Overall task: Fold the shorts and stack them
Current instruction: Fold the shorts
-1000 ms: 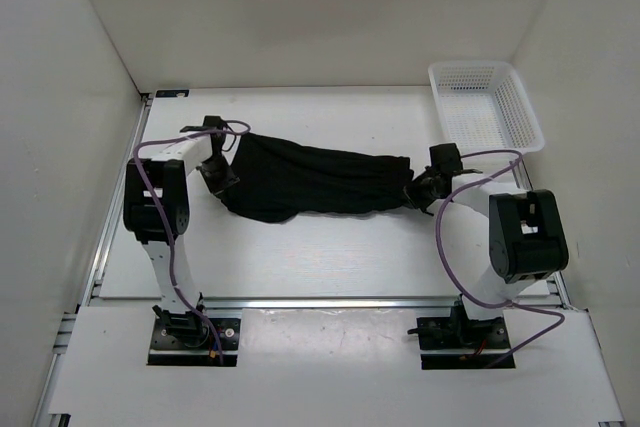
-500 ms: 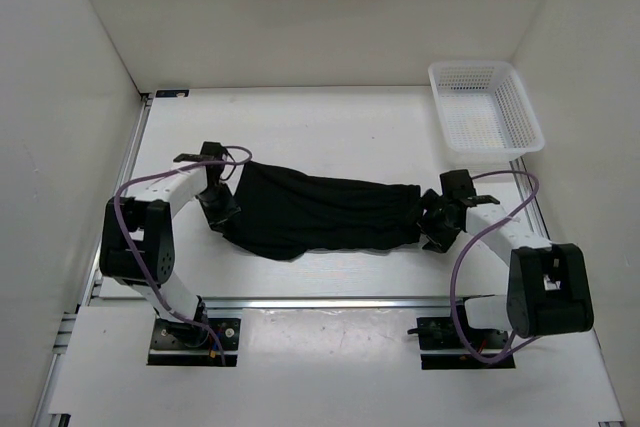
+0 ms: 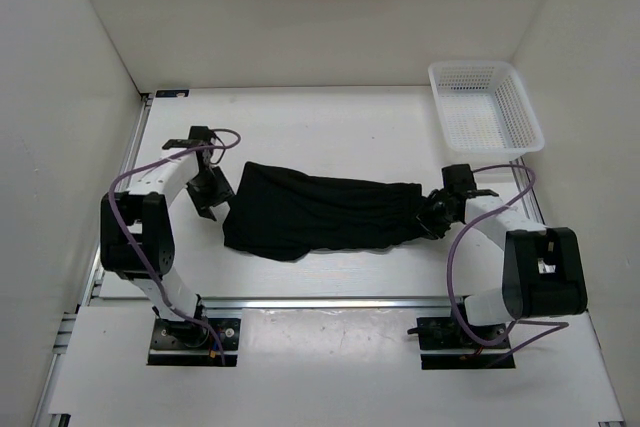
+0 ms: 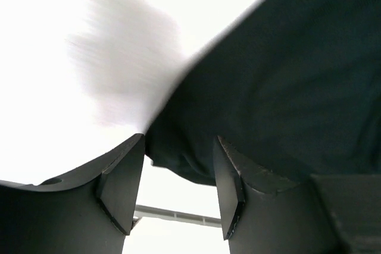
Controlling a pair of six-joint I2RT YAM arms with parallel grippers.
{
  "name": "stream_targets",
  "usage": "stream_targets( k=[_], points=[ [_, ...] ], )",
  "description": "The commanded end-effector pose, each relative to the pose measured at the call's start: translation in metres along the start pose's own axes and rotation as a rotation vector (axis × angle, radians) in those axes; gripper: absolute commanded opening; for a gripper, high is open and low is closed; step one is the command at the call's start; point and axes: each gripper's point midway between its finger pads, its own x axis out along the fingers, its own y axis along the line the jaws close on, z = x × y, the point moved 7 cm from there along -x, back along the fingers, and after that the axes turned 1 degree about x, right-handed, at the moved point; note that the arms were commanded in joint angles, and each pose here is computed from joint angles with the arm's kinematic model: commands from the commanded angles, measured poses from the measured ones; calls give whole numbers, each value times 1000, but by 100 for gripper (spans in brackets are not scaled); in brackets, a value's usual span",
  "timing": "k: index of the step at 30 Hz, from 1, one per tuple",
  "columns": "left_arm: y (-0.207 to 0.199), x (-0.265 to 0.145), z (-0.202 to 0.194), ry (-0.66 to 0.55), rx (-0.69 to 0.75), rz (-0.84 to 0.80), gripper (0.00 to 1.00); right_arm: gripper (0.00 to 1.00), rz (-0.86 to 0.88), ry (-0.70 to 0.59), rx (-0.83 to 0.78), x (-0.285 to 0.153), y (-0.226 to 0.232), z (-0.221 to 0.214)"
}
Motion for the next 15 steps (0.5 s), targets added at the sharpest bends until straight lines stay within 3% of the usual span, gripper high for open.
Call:
stream_targets(
  k=[1,2,3,6,9,10,12,15],
  points=[
    [13,0,25,-42,-52,7,60,39,-42,-8,-19,9,-3,8],
    [17,7,32,-33,-76,16,59,31,-49,-16,-31,10,-2,11],
    [15,9,34,-25,-67,7,57,16,-46,-19,-32,10,1,14],
    [12,27,42,12,-86,7,50,0,-76,-38,-53,7,0,18],
    [1,36,41,33,-90,-6,37,0,-105,-59,-85,0,-1,22],
    [-4,36,39,25,-73,-13,24,0,-119,-58,-101,0,-3,22],
    [-13,41,33,39,-71,-20,10,0,-118,-108,-143,-13,4,32],
    [-25,48,19,69,-55,-35,10,0,-150,-148,-228,-24,20,36]
  ],
)
